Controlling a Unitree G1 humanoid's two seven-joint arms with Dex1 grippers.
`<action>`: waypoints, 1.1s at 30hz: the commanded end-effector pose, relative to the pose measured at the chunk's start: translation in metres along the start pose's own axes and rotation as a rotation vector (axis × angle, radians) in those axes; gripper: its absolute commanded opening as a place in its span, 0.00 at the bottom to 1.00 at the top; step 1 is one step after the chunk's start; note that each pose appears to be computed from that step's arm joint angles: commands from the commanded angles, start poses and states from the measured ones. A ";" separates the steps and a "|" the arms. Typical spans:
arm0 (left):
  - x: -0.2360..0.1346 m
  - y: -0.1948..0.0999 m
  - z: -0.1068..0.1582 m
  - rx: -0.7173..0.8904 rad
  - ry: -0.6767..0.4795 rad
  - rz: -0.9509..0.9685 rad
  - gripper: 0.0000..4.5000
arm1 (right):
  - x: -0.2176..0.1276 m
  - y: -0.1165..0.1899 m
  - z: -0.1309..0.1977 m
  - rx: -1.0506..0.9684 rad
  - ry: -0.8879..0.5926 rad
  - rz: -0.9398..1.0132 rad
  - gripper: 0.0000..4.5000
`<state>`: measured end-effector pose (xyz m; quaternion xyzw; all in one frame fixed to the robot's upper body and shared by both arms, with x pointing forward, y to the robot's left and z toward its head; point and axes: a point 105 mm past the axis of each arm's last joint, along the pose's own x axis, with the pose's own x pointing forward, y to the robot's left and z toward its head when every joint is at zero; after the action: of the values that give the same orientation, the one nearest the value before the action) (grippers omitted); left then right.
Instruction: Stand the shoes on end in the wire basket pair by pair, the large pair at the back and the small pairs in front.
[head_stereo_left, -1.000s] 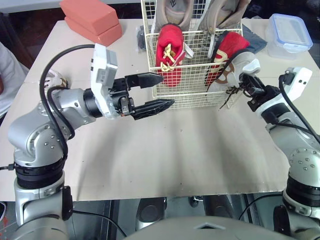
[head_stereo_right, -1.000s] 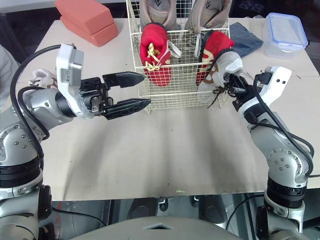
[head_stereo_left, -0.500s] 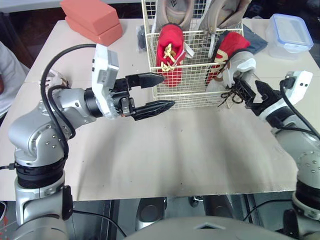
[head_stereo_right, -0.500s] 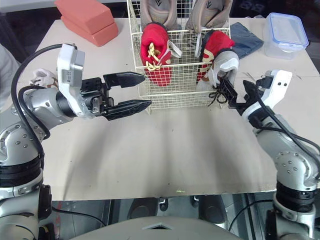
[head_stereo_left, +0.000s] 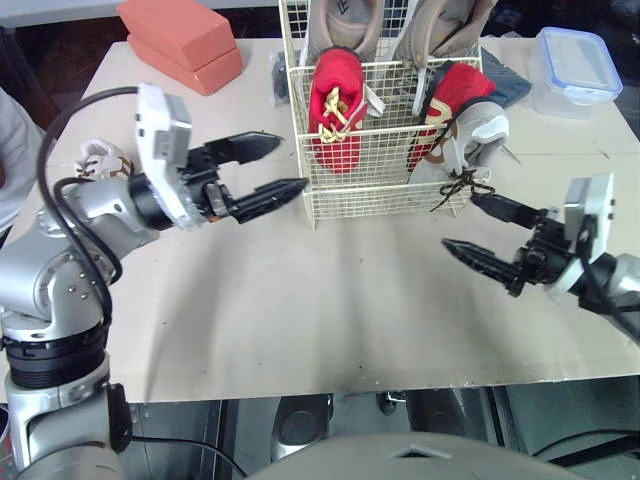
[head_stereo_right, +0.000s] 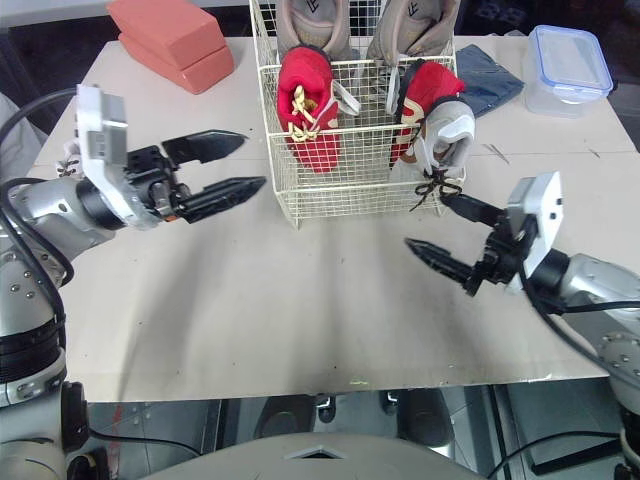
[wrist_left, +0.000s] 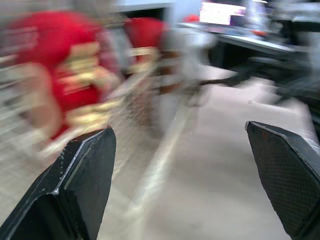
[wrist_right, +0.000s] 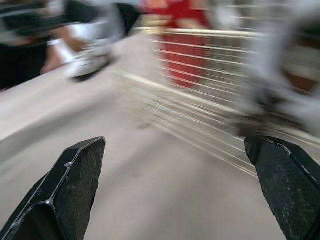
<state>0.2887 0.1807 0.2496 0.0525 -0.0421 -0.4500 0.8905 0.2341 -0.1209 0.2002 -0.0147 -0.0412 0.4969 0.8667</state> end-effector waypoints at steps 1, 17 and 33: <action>-0.027 0.035 0.006 0.057 -0.040 0.192 1.00 | 0.015 0.015 0.015 -0.147 -0.102 0.073 0.98; -0.181 0.177 -0.039 -0.007 -0.021 0.991 1.00 | 0.043 0.024 0.010 -0.241 -0.170 0.159 0.98; -0.178 0.198 -0.092 -0.150 0.298 1.137 1.00 | 0.049 0.022 0.009 -0.259 -0.181 0.127 0.98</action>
<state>0.3510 0.4432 0.1669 0.0119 0.1040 0.0998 0.9895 0.2439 -0.0695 0.2004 -0.0776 -0.1542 0.5395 0.8241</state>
